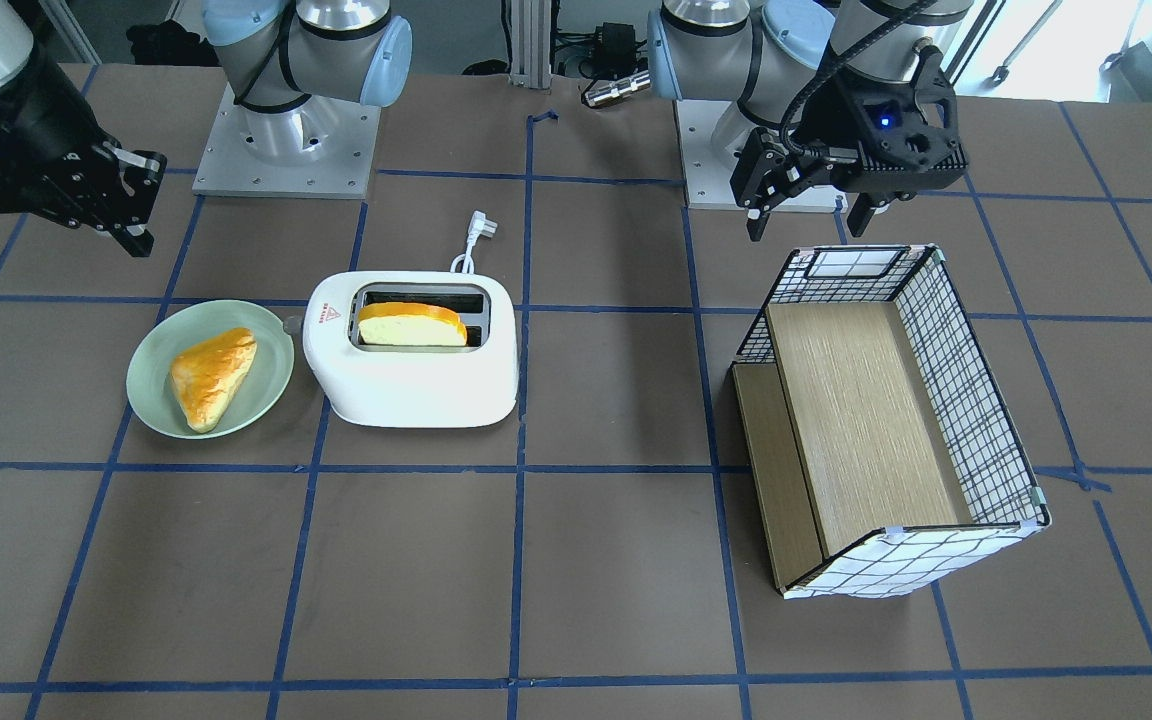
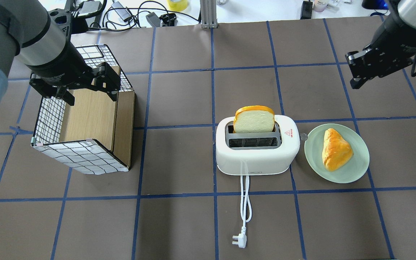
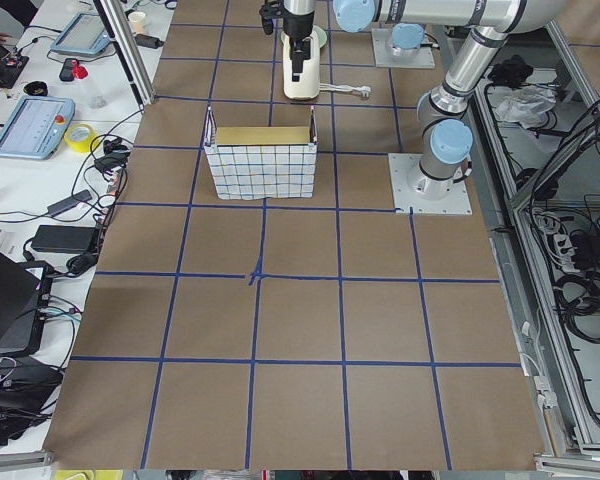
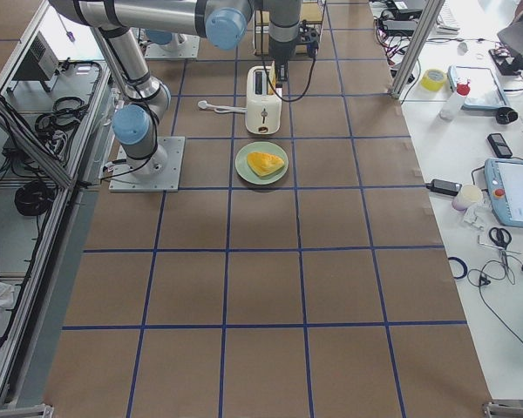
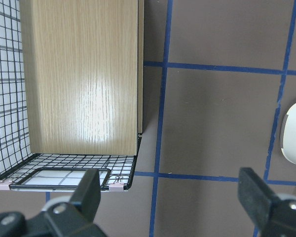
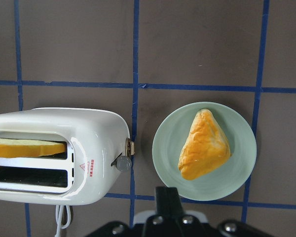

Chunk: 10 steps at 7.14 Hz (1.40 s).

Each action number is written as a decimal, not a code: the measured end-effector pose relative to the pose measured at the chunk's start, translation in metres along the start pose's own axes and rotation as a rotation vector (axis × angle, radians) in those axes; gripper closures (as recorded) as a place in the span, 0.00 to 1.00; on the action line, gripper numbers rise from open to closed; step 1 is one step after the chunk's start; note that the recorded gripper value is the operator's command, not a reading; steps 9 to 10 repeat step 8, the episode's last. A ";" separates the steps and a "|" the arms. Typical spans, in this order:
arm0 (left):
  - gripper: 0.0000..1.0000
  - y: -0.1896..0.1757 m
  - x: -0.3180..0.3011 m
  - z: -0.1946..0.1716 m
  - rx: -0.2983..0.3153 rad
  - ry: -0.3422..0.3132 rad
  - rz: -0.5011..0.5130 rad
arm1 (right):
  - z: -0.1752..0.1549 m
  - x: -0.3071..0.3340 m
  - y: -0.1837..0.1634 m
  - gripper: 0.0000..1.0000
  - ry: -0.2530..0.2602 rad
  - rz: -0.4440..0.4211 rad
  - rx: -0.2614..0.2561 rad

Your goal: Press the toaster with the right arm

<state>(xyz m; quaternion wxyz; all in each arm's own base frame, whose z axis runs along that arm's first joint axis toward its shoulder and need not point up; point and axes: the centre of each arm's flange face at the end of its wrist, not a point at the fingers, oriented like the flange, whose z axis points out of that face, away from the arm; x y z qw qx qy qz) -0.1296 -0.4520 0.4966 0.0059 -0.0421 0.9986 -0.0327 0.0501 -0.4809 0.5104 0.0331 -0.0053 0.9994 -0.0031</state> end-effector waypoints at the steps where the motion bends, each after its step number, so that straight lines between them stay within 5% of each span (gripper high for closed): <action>1: 0.00 0.000 0.000 0.000 0.000 0.000 0.000 | -0.015 -0.027 0.002 0.59 0.036 0.042 0.007; 3: 0.00 0.000 0.000 0.000 0.000 0.000 0.000 | -0.021 -0.080 0.004 0.09 0.079 0.071 0.057; 4: 0.00 0.000 0.000 0.000 0.000 0.000 0.000 | -0.020 -0.090 -0.001 0.00 0.082 0.062 0.107; 6: 0.00 0.000 0.000 0.000 0.000 0.000 0.000 | -0.019 -0.094 -0.007 0.00 0.094 0.054 0.157; 10: 0.00 0.000 0.000 0.000 0.000 0.000 0.000 | -0.020 -0.091 -0.008 0.00 0.121 0.054 0.169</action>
